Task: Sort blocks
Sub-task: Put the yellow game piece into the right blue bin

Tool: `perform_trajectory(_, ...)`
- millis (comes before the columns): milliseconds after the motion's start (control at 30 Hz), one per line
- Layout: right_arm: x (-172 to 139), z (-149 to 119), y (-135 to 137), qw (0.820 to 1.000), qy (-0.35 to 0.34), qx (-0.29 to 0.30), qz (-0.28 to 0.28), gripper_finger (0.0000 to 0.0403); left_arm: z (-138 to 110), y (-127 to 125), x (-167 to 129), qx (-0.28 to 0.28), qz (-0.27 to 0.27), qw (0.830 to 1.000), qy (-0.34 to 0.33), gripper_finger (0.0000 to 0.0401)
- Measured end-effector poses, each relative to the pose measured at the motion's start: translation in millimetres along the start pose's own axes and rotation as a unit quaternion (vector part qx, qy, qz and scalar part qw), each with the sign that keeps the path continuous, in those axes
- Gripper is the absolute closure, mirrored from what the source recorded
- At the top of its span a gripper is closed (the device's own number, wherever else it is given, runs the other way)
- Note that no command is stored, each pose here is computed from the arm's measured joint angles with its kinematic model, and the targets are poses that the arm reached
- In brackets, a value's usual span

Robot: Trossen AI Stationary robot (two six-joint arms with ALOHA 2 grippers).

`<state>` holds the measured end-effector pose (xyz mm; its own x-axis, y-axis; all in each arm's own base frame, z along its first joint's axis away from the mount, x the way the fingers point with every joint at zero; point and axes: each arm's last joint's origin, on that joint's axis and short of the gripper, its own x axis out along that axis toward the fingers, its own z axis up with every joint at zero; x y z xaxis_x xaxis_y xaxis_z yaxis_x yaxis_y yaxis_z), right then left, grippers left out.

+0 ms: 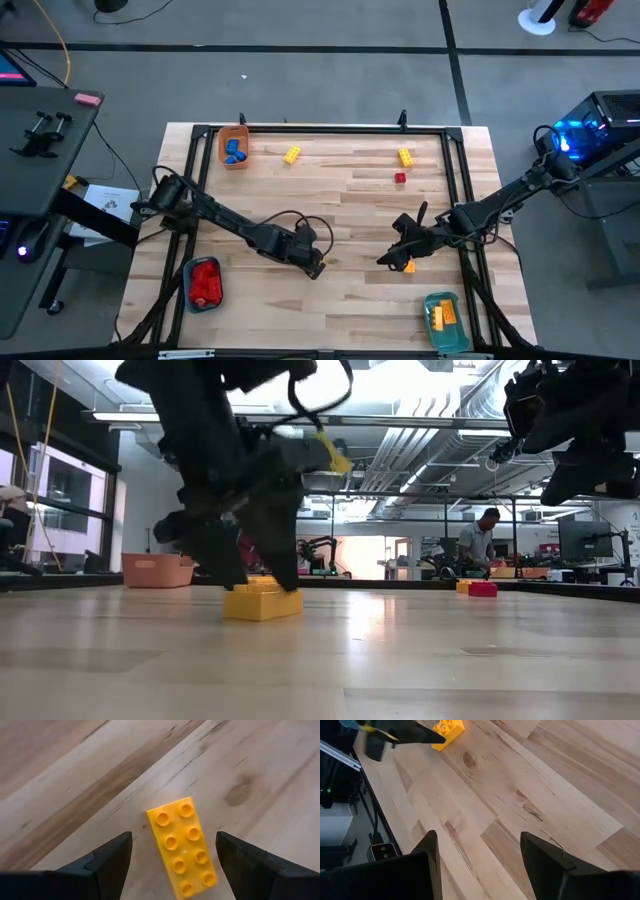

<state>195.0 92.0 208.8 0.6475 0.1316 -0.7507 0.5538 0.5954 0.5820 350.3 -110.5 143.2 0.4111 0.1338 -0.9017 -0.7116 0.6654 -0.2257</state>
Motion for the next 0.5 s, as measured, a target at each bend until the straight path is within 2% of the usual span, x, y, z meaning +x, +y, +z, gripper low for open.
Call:
perform_trajectory(200,0,0,0,1.0,-0.001,0.0,0.0,0.0238,-7,1,17,0.009,0.017,1.0,0.017,0.0127)
perform_trajectory(333,0,0,0,1.0,-0.003,0.0,-0.001,0.0238,-11,3,21,0.039,0.032,0.998,0.03,0.0135)
perform_trajectory(400,0,0,0,1.0,-0.005,0.002,-0.001,0.0238,-13,6,21,0.058,0.045,0.996,0.041,0.0158)
perform_trajectory(500,0,0,0,1.0,-0.006,0.002,0.001,0.0238,-16,9,15,0.101,0.063,0.992,0.052,0.0233)
